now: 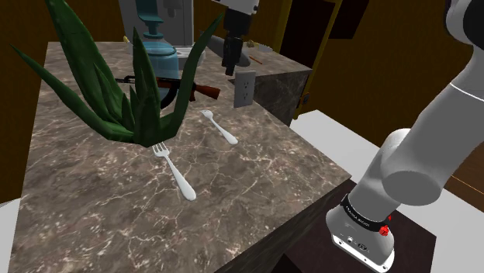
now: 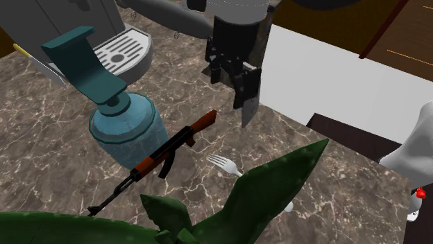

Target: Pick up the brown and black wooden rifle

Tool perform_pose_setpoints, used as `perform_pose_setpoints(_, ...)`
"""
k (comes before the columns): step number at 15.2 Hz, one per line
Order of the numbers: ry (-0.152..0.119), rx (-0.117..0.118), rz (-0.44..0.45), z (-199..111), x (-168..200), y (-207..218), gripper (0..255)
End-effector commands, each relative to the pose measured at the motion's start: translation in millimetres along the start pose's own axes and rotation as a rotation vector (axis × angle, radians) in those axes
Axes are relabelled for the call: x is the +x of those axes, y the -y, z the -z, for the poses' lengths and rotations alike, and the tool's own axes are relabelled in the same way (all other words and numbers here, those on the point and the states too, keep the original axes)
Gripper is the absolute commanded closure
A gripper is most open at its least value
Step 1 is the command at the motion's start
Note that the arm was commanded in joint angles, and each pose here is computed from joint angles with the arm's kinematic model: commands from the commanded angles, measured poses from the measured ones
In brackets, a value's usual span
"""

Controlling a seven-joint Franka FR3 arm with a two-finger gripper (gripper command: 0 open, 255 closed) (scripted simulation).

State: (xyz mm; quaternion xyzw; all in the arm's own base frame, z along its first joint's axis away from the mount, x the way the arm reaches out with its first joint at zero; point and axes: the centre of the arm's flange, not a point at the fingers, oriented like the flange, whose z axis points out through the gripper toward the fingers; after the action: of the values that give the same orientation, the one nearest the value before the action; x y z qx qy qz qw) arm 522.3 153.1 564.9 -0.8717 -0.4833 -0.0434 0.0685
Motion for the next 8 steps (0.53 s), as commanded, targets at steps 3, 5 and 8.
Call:
perform_pose_setpoints(3, -0.005, 0.032, 0.175, -12.6, 50.2, -2.5, 0)
perform_pose_setpoints(5, -0.008, 0.048, 0.260, -18.8, 75.6, -0.2, 0)
perform_pose_setpoints(8, -0.011, 0.071, 0.388, -28.0, 113.1, 7.5, 0)
